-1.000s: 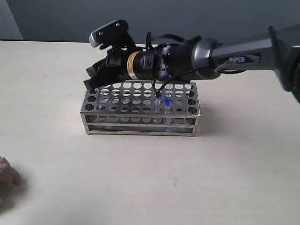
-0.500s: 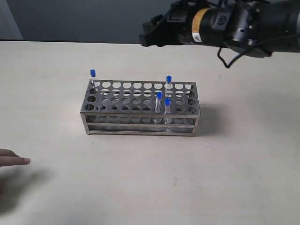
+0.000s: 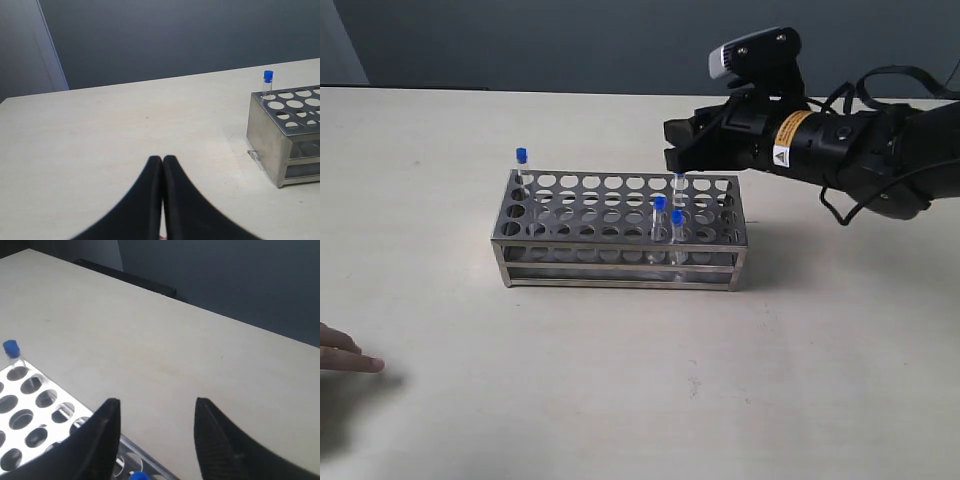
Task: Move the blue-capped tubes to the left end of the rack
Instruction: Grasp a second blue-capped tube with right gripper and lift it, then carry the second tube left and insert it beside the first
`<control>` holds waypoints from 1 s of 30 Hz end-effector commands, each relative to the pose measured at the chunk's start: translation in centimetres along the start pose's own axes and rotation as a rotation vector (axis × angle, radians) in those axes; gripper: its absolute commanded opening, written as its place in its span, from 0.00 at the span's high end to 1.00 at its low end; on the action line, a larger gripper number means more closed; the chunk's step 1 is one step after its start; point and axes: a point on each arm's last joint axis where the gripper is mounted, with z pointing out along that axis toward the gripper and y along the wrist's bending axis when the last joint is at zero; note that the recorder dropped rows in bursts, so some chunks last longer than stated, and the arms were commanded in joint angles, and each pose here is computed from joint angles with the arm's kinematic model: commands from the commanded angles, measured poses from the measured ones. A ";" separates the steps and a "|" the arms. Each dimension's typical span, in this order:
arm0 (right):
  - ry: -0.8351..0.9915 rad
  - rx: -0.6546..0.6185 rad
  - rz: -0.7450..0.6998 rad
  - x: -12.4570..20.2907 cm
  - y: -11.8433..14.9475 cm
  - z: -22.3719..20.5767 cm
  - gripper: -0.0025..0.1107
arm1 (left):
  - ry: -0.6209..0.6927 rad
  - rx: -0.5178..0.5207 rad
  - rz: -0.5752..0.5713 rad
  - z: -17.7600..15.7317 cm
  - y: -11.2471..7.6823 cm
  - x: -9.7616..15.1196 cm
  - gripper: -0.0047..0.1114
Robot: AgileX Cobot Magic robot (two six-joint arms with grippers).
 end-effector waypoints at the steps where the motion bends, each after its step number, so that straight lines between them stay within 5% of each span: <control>1: 0.014 -0.024 0.018 2.0 -0.2 1.2 0.57 | -0.008 0.006 -0.005 0.0 0.0 -0.2 0.95; 11: 0.044 0.018 0.036 4.4 -1.0 2.6 0.58 | -0.008 0.006 -0.005 0.0 0.0 -0.2 0.95; 17: 0.032 0.017 0.064 4.3 -0.9 2.6 0.98 | -0.008 0.006 -0.005 0.0 0.0 -0.2 0.95; 30: -0.135 -0.005 -0.096 -3.5 0.6 -1.2 0.98 | -0.008 0.006 -0.005 0.0 0.0 -0.2 0.95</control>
